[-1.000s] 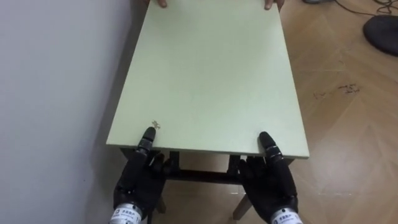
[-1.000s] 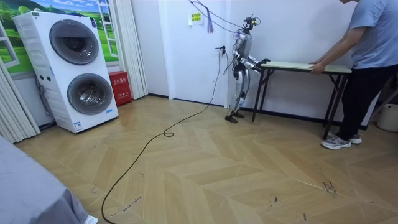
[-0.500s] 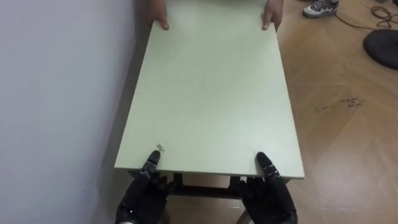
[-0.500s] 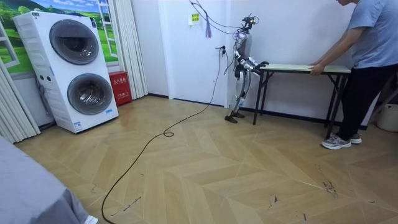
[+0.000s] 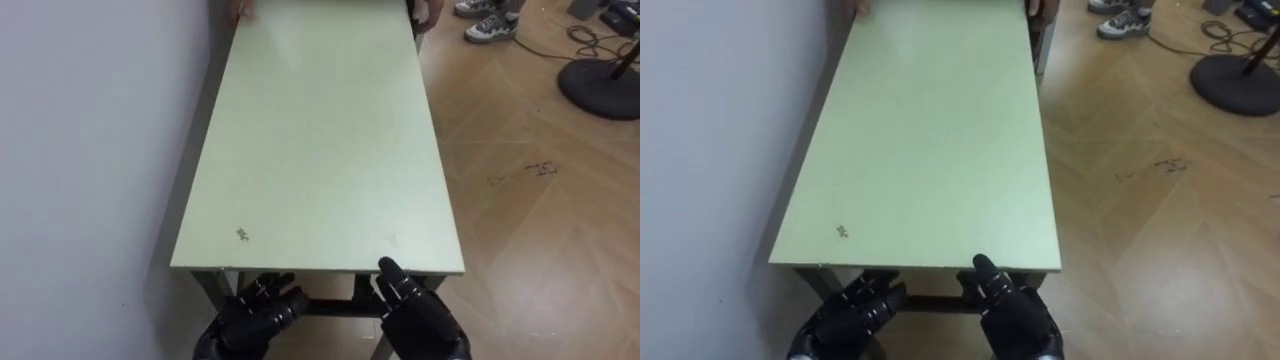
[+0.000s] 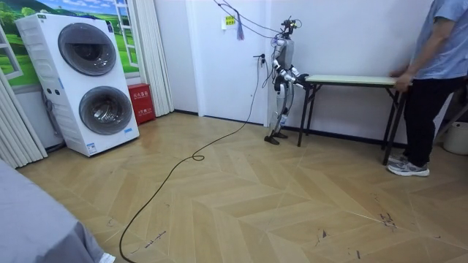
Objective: Move table with human
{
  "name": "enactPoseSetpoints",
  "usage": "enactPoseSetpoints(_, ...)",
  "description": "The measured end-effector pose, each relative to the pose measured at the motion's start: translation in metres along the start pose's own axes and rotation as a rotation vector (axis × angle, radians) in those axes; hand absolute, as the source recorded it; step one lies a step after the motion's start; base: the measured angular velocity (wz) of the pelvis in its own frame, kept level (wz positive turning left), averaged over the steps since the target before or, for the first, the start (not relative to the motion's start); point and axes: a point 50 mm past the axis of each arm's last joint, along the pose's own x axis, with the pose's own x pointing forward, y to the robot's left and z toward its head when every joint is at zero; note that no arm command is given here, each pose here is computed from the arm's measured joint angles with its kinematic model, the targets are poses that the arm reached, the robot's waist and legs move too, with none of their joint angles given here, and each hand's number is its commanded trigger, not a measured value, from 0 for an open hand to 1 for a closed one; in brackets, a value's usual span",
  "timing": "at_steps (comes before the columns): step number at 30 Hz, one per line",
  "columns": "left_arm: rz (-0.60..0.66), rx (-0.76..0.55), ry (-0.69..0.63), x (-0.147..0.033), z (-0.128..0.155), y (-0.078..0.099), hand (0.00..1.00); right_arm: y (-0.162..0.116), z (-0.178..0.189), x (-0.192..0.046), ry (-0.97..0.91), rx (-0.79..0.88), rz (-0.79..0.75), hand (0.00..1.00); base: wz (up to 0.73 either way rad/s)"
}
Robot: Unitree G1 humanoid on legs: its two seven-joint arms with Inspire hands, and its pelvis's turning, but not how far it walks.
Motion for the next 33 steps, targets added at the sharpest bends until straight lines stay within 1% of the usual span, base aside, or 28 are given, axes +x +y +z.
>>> enactPoseSetpoints(5, 0.007, 0.048, 0.010, -0.001, 0.002, 0.003, 0.00, -0.002, 0.003, -0.003, 0.010, -0.027, 0.020, 0.00, 0.01)
enactPoseSetpoints(7, 0.012, 0.089, 0.022, -0.002, 0.002, 0.005, 0.00, -0.002, 0.005, -0.004, 0.023, -0.073, 0.034, 0.00, 0.00)
enactPoseSetpoints(10, 0.037, 0.086, 0.043, -0.006, -0.004, 0.011, 0.00, -0.008, 0.006, -0.006, 0.057, -0.156, 0.048, 0.00, 0.00)
enactPoseSetpoints(13, 0.068, 0.083, 0.060, -0.009, -0.008, 0.017, 0.00, -0.020, 0.006, -0.008, 0.121, -0.270, -0.003, 0.00, 0.00)
enactPoseSetpoints(15, 0.109, 0.144, 0.100, -0.012, -0.011, 0.028, 0.00, -0.031, 0.007, -0.012, 0.189, -0.397, -0.062, 0.00, 0.00)
enactPoseSetpoints(17, 0.139, 0.179, 0.127, -0.015, -0.015, 0.035, 0.00, -0.038, 0.006, -0.015, 0.232, -0.469, -0.094, 0.00, 0.00)
enactPoseSetpoints(20, 0.181, 0.182, 0.164, -0.021, -0.022, 0.045, 0.00, -0.054, 0.006, -0.024, 0.309, -0.584, -0.166, 0.00, 0.00)
enactPoseSetpoints(22, 0.213, 0.182, 0.172, -0.022, -0.024, 0.050, 0.00, -0.065, 0.004, -0.031, 0.352, -0.619, -0.218, 0.00, 0.00)
enactPoseSetpoints(24, 0.269, 0.236, 0.206, -0.028, -0.028, 0.060, 0.00, -0.078, 0.003, -0.037, 0.411, -0.679, -0.283, 0.00, -0.10)
enactPoseSetpoints(27, 0.337, 0.283, 0.238, -0.038, -0.032, 0.074, 0.00, -0.088, 0.007, -0.045, 0.431, -0.739, -0.352, 0.00, 0.01)
enactPoseSetpoints(28, 0.348, 0.285, 0.243, -0.039, -0.033, 0.076, 0.00, -0.091, 0.007, -0.047, 0.439, -0.746, -0.371, 0.00, 0.05)
enactPoseSetpoints(30, 0.393, 0.340, 0.284, -0.045, -0.039, 0.083, 0.00, -0.101, 0.005, -0.058, 0.464, -0.753, -0.453, 0.00, 0.05)
enactPoseSetpoints(33, 0.443, 0.425, 0.348, -0.052, -0.046, 0.090, 0.00, -0.110, 0.002, -0.067, 0.480, -0.742, -0.525, 0.00, 0.00)
